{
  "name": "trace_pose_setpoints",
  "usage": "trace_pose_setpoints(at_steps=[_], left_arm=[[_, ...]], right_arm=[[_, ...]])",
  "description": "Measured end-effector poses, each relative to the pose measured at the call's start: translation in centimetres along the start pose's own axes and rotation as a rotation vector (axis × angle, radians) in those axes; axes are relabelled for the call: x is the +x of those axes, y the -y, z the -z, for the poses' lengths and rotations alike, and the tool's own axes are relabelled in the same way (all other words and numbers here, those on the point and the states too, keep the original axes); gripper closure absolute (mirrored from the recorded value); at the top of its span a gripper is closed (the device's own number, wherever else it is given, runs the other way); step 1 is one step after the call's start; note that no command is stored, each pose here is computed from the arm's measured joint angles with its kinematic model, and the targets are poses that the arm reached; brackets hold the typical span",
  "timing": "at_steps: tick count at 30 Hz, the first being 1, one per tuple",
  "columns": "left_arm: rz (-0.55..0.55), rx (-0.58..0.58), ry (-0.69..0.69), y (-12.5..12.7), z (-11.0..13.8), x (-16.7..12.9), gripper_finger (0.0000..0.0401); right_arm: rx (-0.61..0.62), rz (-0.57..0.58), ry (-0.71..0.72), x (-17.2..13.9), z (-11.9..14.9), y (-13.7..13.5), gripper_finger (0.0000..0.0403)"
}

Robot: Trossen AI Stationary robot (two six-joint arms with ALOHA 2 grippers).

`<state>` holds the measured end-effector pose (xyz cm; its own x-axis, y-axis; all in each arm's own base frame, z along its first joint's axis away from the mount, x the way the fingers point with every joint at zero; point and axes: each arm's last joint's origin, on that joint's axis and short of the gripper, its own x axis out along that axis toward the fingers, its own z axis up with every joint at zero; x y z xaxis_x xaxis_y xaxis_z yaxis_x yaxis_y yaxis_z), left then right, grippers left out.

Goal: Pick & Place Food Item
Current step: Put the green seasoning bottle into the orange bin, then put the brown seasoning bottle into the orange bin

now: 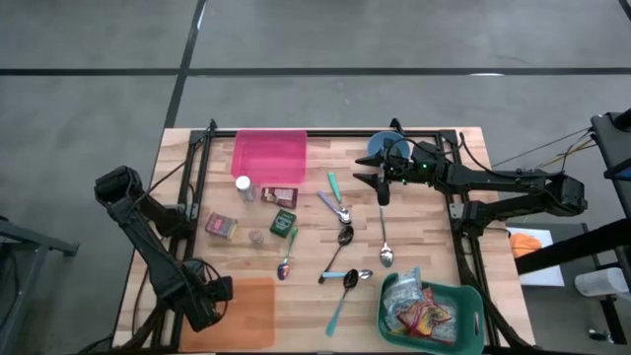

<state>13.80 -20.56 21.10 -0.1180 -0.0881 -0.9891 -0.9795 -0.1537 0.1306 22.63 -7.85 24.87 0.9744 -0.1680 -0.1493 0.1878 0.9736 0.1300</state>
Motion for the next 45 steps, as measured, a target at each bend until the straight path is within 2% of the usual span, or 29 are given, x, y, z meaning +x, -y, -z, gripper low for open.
trace_pose_setpoints(at_steps=[10, 19, 23, 33, 40, 45], left_arm=[[0.009, -0.015, 0.003, -0.2, 0.1, 0.0, 0.0163], [0.033, -0.025, -0.005, -0.6, 0.1, -0.3, 0.0056], [0.042, -0.008, -0.023, -0.7, 0.0, -0.6, 0.0029], [0.150, 0.022, -0.095, -1.9, -1.9, -3.7, 0.0024], [0.243, 0.071, -0.015, -1.9, -4.7, -5.5, 0.0024], [0.260, 0.153, 0.038, -0.2, -6.8, -6.3, 0.0024]], right_arm=[[0.000, 0.000, 0.000, 0.0, 0.0, 0.0, 0.0192], [0.000, 0.000, 0.000, 0.0, 0.0, 0.0, 0.0192], [0.000, 0.000, 0.000, 0.0, 0.0, 0.0, 0.0192], [0.000, 0.000, 0.000, 0.0, 0.0, 0.0, 0.0192], [0.000, 0.000, 0.000, 0.0, 0.0, 0.0, 0.0192], [0.000, 0.000, -0.001, 0.0, 0.0, 0.0, 0.0192]])
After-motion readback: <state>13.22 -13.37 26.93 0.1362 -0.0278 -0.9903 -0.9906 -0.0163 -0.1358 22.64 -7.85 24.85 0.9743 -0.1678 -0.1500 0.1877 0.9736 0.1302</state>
